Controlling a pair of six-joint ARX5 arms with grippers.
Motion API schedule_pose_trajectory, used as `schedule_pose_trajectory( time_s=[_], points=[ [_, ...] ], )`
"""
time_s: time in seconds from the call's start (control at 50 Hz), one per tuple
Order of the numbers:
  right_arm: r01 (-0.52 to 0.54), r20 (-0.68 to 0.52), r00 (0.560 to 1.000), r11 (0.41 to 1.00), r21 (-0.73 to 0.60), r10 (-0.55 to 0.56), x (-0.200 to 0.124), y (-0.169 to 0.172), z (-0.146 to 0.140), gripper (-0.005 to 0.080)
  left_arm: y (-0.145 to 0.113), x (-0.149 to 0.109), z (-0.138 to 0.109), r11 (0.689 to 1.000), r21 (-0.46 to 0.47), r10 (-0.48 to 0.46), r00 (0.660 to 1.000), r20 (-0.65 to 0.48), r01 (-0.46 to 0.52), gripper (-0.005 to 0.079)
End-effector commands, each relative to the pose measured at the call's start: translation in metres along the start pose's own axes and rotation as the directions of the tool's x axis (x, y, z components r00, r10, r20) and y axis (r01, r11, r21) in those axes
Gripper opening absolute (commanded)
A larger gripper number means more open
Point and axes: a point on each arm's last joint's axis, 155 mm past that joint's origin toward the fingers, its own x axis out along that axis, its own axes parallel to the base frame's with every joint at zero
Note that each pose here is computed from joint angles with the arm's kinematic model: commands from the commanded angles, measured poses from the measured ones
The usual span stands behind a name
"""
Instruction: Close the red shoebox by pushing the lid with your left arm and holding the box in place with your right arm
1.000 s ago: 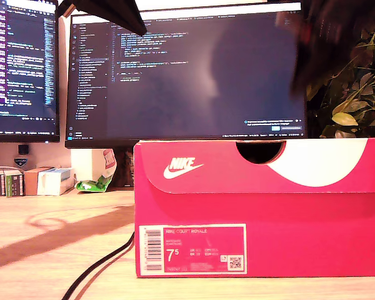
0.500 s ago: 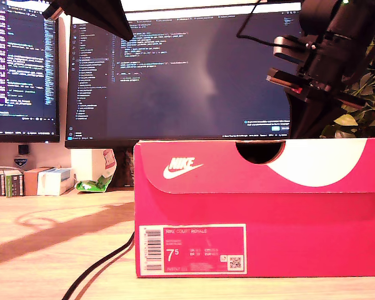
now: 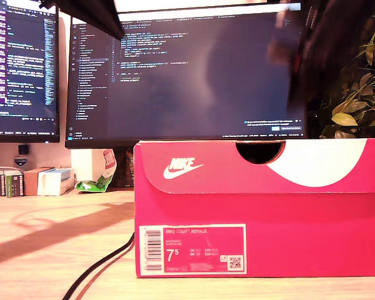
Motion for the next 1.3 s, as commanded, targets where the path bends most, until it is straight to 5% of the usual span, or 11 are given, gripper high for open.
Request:
schedule_pose_trajectory(
  time_s=[0.0,0.22,0.44,0.86,1.28],
  points=[
    [0.027,0.037,0.999,0.999,-0.024,-0.027,-0.012,-0.007,0.007,-0.0013,0.012,-0.012,0.003,0.999,0.019,0.035,0.999,0.033,-0.036,-0.0019],
    [0.147,0.151,0.978,0.989,-0.006,-0.144,-0.055,-0.033,0.029,-0.0013,0.061,-0.037,-0.005,0.988,-0.029,0.151,0.984,0.094,-0.149,-0.0019],
    [0.253,0.206,0.943,0.965,0.066,-0.261,-0.085,-0.059,0.016,-0.0012,0.089,-0.063,-0.024,0.975,-0.07,0.218,0.959,0.182,-0.209,-0.0019],
    [0.333,0.374,0.856,0.934,0.13,-0.357,-0.122,-0.08,-0.033,-0.0013,0.101,-0.077,-0.06,0.965,-0.085,0.262,0.924,0.278,-0.248,-0.0019],
    [0.295,0.418,0.847,0.944,0.146,-0.329,-0.12,-0.07,-0.072,-0.0013,0.106,-0.07,-0.103,0.958,-0.124,0.285,0.897,0.338,-0.258,-0.0019]
  ],
)
